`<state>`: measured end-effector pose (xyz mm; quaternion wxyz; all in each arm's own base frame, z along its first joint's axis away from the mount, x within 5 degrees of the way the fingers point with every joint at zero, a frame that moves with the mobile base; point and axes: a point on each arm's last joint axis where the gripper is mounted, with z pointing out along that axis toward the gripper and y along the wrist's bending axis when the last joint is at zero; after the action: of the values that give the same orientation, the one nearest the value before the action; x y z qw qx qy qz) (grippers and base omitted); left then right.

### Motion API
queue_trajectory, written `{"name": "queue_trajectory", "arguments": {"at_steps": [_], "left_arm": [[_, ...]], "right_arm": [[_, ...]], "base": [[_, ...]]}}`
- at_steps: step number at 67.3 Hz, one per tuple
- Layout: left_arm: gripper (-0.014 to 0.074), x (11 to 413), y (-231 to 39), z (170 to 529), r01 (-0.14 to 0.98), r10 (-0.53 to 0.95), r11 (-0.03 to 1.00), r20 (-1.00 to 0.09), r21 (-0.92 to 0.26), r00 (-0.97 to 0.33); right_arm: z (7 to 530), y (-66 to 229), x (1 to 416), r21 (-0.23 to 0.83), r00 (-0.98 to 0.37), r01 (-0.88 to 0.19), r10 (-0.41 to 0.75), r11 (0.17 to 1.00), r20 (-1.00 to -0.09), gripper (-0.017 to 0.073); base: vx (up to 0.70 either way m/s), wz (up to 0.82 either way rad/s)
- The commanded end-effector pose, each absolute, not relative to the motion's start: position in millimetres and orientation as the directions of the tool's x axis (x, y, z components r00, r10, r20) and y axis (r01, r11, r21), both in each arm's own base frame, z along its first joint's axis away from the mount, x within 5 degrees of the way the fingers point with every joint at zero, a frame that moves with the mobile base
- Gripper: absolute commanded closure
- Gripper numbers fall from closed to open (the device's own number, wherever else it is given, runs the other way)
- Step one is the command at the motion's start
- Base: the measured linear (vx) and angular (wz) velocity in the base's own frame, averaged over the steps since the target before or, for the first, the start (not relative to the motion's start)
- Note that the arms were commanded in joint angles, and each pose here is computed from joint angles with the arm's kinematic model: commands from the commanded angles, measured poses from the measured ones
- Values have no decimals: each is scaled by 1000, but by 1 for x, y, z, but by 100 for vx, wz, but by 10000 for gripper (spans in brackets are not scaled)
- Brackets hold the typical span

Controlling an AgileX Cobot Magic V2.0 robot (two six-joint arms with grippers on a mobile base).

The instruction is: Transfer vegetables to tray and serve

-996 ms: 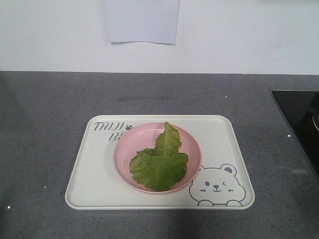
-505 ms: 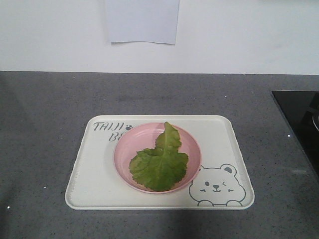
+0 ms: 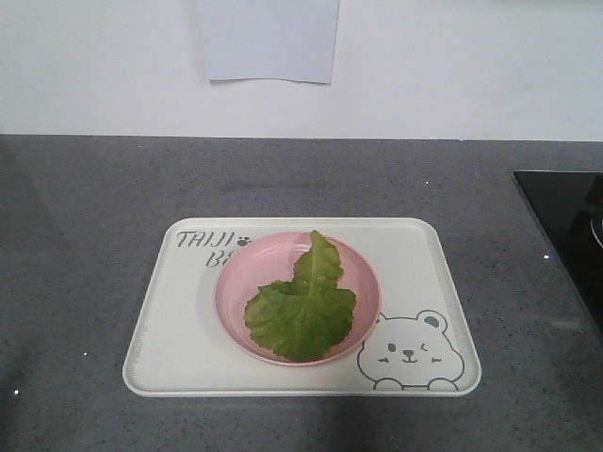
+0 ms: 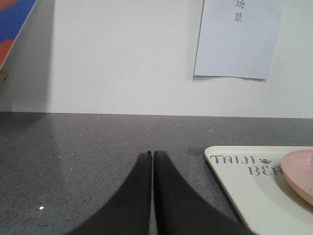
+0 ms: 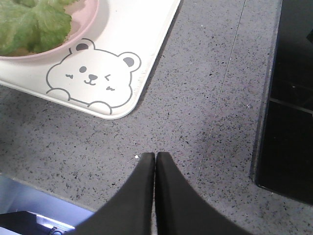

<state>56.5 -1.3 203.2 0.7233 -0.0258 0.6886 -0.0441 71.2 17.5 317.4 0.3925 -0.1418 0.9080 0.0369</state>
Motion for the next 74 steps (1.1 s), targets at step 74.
{"name": "queue_trajectory", "arguments": {"at_steps": [74], "left_arm": [[600,56,-2,203,41,-110,994,-987,-106,116]], "right_arm": [[350,9,71,-21,-381,-137,-72,990,-922,567]], "base": [[0,0]]}}
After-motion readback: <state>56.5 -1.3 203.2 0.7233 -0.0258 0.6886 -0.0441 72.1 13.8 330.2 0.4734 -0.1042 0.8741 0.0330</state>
